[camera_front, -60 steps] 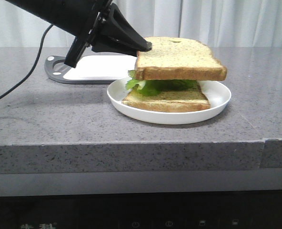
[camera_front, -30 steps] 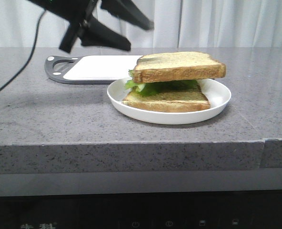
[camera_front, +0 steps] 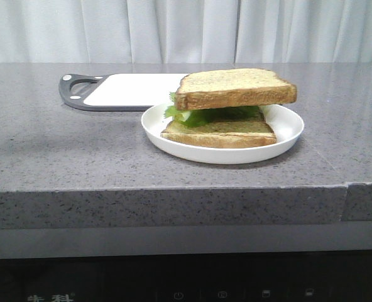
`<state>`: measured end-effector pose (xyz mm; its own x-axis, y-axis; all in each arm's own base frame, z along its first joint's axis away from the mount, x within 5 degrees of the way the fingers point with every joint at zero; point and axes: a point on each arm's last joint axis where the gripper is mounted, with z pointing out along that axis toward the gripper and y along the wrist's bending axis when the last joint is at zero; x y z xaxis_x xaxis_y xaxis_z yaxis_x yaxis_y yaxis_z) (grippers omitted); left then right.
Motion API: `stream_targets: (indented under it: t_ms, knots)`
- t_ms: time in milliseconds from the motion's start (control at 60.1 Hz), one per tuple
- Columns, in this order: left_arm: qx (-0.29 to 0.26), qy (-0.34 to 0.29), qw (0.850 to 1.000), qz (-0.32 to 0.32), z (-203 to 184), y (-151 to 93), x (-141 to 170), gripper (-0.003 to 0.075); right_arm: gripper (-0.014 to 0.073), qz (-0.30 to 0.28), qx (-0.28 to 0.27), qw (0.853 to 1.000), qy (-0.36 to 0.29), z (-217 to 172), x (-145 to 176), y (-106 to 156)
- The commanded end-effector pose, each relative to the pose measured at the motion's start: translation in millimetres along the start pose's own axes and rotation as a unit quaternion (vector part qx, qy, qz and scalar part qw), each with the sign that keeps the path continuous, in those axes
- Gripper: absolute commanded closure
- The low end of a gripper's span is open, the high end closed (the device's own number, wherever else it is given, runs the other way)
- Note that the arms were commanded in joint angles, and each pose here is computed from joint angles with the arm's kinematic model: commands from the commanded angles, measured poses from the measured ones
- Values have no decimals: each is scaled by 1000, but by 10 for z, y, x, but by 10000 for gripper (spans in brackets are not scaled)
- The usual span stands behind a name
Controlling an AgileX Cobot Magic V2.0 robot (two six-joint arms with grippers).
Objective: Left arm grabs bread, right arm adds lettuce
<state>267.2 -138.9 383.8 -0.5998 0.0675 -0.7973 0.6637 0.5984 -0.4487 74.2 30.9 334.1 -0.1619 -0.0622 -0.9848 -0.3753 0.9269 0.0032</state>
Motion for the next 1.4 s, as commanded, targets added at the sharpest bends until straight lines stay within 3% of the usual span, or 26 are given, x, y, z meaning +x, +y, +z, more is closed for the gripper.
stream_targets:
  t_ms: [0,83,250,416,632,732,1381]
  knots:
    - [-44,-84,995,44,-397,-230,-68,741,656,3,21,998,-59,-39,-128,-34]
    - [-115,-141,979,87,-720,-317,109,741,656,20,18,996,-91,-105,-49,-24]
    - [-189,-213,949,138,-1178,-449,651,741,656,33,17,992,-123,-233,186,-8]
    - [-219,-275,921,170,-1499,-535,1360,741,656,32,15,990,-136,-317,361,6]
    - [-214,-341,894,194,-1659,-556,2072,741,656,32,15,989,-143,-342,406,9]
    - [-211,-355,889,197,-1685,-567,2144,741,656,32,14,989,-141,-341,408,10]
    - [-210,-355,890,197,-1684,-568,2145,741,656,32,14,989,-140,-341,410,10]
